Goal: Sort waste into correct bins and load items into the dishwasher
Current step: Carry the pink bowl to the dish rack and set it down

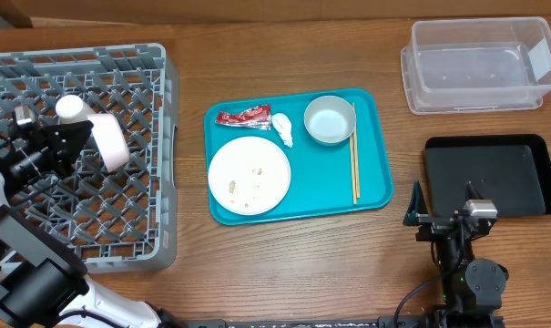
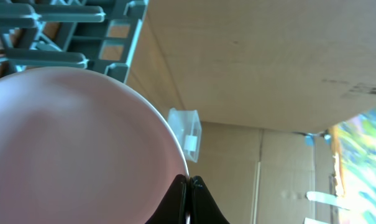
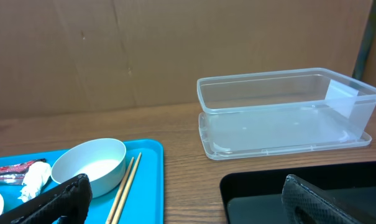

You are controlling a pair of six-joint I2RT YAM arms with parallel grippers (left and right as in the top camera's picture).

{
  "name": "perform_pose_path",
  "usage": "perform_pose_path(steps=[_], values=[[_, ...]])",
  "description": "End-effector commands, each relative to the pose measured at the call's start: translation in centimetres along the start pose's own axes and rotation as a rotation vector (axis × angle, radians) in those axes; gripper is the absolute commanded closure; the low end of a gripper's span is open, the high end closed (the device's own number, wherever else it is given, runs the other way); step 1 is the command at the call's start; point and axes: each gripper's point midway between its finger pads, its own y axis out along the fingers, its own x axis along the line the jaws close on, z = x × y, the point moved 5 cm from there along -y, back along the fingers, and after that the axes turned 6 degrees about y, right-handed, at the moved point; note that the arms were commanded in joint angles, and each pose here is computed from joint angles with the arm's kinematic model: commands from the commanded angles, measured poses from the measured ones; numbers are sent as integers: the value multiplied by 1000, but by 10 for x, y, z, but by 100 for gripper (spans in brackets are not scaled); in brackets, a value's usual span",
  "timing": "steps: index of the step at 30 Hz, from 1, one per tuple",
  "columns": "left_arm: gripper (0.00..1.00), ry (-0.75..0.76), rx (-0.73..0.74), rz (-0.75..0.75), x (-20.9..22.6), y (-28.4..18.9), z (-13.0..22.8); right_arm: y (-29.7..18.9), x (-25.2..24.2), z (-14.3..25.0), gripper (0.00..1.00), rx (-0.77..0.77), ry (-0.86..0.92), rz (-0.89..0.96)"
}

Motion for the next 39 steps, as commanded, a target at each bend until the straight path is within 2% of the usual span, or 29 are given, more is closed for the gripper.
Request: perform_pose_path(steps=[1, 11, 19, 29, 33, 35, 37, 39], values=[[96, -21, -22, 9, 1, -6, 0, 0, -2, 1, 0, -9, 4, 7], [96, -17, -114, -24, 11, -37, -13, 0, -2, 1, 0, -9, 4, 7], [96, -17, -129, -236, 37, -43, -15, 0, -2, 1, 0, -9, 4, 7], [95, -64, -181, -246, 36, -58, -23, 0, -2, 1, 0, -8, 4, 7], [83, -82, -205, -281, 34, -71, -25, 0, -2, 1, 0, -9, 4, 7], [69, -128, -217, -362, 39, -83, -23, 0, -2, 1, 0, -9, 4, 7], [65, -135, -230, -427, 39, -95, -23, 0, -2, 1, 0, -9, 4, 7], [50, -99, -234, -467, 33, -105, -25, 0, -2, 1, 0, -9, 4, 7]])
